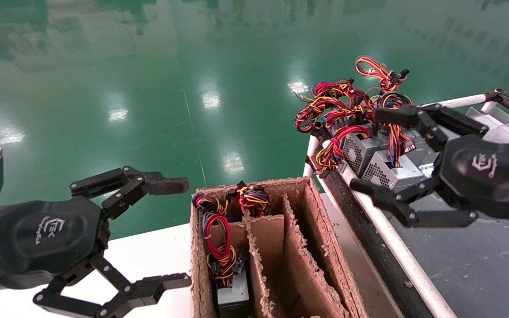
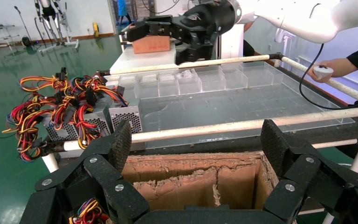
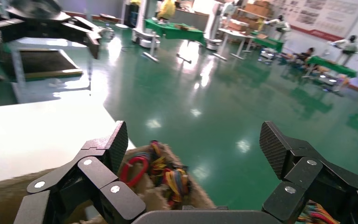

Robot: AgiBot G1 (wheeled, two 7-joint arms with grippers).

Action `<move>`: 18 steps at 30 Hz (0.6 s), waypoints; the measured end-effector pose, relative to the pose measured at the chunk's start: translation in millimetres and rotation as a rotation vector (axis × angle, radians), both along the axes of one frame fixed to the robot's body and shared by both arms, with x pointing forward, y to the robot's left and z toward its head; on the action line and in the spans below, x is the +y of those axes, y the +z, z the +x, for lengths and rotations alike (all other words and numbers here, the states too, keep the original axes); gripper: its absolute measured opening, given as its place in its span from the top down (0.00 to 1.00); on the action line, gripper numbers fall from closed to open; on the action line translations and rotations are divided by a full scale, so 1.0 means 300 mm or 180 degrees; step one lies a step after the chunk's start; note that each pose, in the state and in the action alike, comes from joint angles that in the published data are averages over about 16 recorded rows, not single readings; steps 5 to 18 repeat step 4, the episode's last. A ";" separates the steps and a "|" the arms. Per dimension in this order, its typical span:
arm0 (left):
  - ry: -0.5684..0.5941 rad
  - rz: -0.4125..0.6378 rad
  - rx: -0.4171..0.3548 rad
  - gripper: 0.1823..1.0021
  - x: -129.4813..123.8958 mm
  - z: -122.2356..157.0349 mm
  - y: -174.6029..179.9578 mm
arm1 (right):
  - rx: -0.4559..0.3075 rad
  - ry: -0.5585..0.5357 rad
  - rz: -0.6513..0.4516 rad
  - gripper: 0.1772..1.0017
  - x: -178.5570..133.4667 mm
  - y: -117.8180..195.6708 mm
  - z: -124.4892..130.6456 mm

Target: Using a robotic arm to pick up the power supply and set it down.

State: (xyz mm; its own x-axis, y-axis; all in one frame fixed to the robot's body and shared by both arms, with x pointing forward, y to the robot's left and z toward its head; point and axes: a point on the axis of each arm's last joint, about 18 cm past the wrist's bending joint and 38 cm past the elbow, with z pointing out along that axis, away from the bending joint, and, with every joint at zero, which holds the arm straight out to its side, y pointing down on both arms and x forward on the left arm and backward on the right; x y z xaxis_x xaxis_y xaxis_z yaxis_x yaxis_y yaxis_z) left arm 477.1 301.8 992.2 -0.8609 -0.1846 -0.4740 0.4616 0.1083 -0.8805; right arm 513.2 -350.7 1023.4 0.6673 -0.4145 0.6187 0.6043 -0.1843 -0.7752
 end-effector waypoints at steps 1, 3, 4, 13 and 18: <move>0.0000 0.0000 0.0000 0.00 0.000 0.000 0.000 | 0.0012 0.0015 -0.0004 0.00 0.003 -0.002 -0.002; 0.0000 0.0000 0.0000 0.00 0.000 0.000 0.000 | 0.0036 0.0047 -0.0011 0.00 0.010 -0.005 -0.006; 0.0000 0.0000 0.0000 0.00 0.000 0.000 0.000 | 0.0048 0.0062 -0.0015 0.00 0.013 -0.007 -0.008; 0.0000 0.0000 0.0000 0.00 0.000 0.000 0.000 | 0.0048 0.0062 -0.0015 0.00 0.013 -0.007 -0.008; 0.0000 0.0000 0.0000 0.00 0.000 0.000 0.000 | 0.0048 0.0062 -0.0015 0.00 0.013 -0.007 -0.008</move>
